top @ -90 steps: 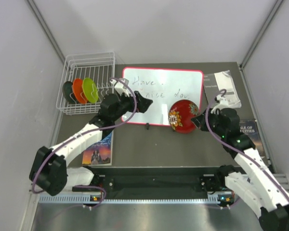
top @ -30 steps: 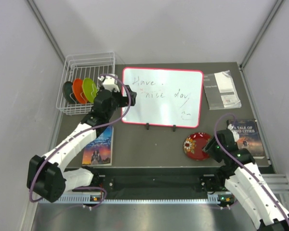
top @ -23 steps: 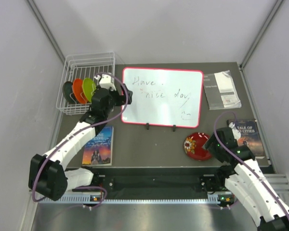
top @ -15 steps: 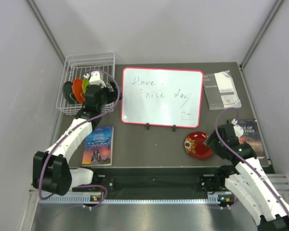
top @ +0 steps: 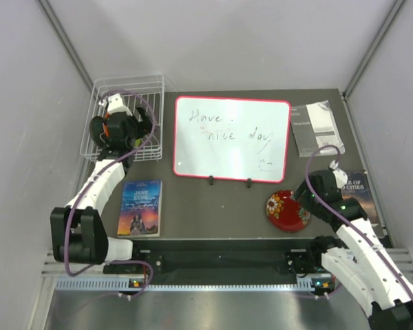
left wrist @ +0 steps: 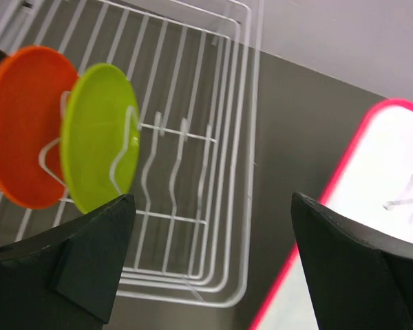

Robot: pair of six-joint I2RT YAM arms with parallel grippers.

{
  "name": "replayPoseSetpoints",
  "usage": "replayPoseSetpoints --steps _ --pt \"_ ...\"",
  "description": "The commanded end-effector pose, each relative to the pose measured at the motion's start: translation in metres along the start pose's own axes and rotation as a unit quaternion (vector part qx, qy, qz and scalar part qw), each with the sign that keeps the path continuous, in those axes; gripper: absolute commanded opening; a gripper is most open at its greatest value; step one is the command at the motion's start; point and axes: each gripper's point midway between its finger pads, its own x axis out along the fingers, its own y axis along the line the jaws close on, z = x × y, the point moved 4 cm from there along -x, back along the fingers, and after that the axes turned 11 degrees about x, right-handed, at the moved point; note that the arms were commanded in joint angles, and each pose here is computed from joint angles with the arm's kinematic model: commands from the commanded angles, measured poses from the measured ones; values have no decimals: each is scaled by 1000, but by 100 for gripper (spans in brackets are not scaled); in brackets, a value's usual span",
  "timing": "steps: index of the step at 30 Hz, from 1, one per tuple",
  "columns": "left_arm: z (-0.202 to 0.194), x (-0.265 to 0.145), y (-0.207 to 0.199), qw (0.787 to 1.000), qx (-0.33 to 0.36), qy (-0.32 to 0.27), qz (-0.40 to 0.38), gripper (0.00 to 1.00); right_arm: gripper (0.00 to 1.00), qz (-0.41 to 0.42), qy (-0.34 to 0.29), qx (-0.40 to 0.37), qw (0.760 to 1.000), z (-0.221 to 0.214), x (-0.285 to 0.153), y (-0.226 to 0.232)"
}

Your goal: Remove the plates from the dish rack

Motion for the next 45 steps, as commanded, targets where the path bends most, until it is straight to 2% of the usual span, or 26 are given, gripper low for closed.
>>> replayPoseSetpoints --steps 1,7,13,14,17,18,21,22,24,25,27,28,30,39,45 --pt "24 14 26 997 12 -36 65 98 68 56 -45 -21 997 32 -9 40" --pt "24 40 63 990 18 -38 137 93 68 72 -40 -46 996 41 -5 64" --pt "12 74 83 986 18 -19 164 90 68 77 -52 -54 994 50 -4 75" --pt "12 77 86 985 17 -19 171 84 68 76 -54 -55 994 51 -4 75" --pt "8 91 89 986 15 -23 161 80 68 75 -53 -55 994 51 0 76" --pt "2 96 89 987 16 -16 160 68 68 74 -52 -54 994 50 1 76" --pt "-7 103 92 986 19 -2 165 56 67 68 -47 -57 995 48 5 76" --pt "-9 104 94 985 21 1 169 44 67 66 -44 -58 995 48 7 76" --pt "-15 107 98 984 22 10 176 41 67 68 -43 -57 995 47 7 77" --pt "-17 108 98 984 22 12 176 32 67 69 -43 -56 995 48 8 78" --pt "-21 109 101 984 22 17 178 22 67 69 -45 -56 995 48 8 78" --pt "-23 110 100 984 23 18 176 8 67 68 -46 -56 995 49 8 78" --pt "-24 110 99 985 25 21 172 0 67 66 -46 -58 995 49 8 78" --pt "3 102 96 985 58 -3 165 0 67 61 -44 -65 995 48 14 78" --pt "39 81 103 971 101 -34 213 0 67 61 -48 -75 994 51 12 80"
